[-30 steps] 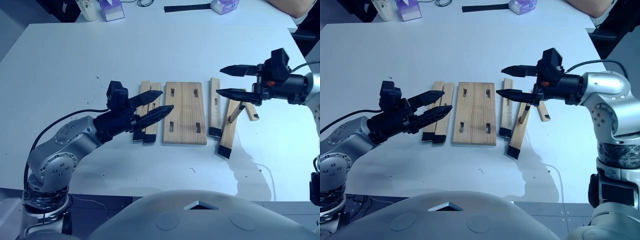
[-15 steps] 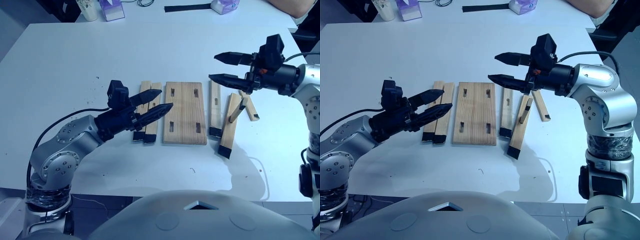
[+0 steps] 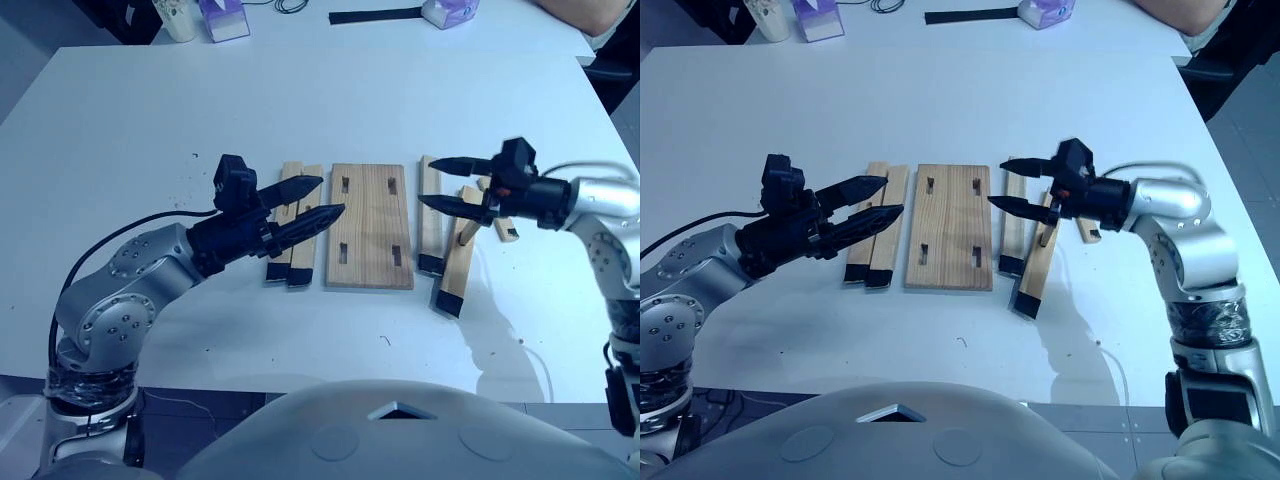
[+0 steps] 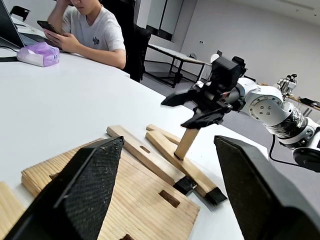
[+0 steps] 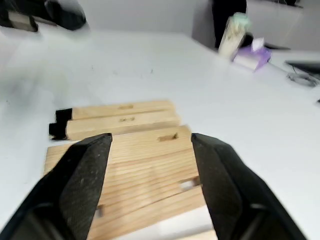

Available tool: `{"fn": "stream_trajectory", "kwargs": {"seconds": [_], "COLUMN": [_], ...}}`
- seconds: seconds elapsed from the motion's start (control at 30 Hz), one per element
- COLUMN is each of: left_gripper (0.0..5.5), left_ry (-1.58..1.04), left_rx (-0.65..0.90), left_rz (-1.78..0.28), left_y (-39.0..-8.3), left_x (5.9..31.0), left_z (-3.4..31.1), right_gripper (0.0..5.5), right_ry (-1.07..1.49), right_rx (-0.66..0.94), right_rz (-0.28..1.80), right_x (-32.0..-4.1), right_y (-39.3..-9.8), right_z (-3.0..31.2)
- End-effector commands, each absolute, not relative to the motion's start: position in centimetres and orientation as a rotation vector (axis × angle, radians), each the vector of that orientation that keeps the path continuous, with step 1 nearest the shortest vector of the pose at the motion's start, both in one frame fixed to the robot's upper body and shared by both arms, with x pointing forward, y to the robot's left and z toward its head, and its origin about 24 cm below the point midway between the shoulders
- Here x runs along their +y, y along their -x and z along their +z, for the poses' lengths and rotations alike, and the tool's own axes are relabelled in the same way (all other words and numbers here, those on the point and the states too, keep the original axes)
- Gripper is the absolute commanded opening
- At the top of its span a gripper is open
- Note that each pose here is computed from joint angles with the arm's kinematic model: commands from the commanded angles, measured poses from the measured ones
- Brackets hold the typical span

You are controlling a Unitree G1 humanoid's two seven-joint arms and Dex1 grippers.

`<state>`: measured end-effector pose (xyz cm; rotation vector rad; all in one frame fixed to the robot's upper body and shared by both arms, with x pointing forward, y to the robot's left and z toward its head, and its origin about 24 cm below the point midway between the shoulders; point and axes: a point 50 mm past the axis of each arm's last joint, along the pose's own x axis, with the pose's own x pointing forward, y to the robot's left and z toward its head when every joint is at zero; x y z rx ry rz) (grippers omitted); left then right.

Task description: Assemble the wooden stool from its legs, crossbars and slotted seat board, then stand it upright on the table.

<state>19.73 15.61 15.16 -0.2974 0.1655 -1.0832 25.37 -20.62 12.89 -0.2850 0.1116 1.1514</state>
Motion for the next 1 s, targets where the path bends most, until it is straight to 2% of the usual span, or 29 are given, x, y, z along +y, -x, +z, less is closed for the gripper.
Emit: {"fn": "stream_trajectory", "kwargs": {"seconds": [0.03,0.23,0.3,0.37,0.47,0.67,0.77,1.0], "left_gripper": [3.32,3.32,3.32,3.32,3.32,3.32,3.32,3.32], "left_ry": [0.270,0.270,0.275,0.278,0.281,0.287,0.288,0.287], "left_rx": [0.188,0.184,0.178,0.175,0.170,0.167,0.167,0.171], "left_rz": [-1.117,-1.103,-1.092,-1.082,-1.071,-1.051,-1.049,-1.058], "left_y": [-20.2,-20.1,-19.9,-19.8,-19.7,-19.2,-19.0,-18.9], "left_x": [15.8,15.9,15.9,15.8,15.9,16.0,15.9,15.7], "left_z": [15.6,15.5,15.4,15.4,15.3,15.1,15.0,15.0], "right_gripper": [2.93,2.93,2.93,2.93,2.93,2.93,2.93,2.93], "right_ry": [0.226,0.085,0.027,-0.011,0.042,0.268,0.393,0.489], "right_rx": [0.303,0.062,-0.001,0.008,0.162,0.508,0.570,0.597], "right_rz": [1.093,1.101,1.162,1.260,1.357,1.386,1.398,1.422], "right_x": [-21.9,-19.9,-18.6,-17.5,-17.7,-22.0,-23.5,-24.2], "right_y": [-24.0,-25.5,-24.9,-23.3,-20.8,-18.4,-18.2,-17.9], "right_z": [7.3,13.7,16.4,17.6,16.0,10.7,9.2,7.1]}}
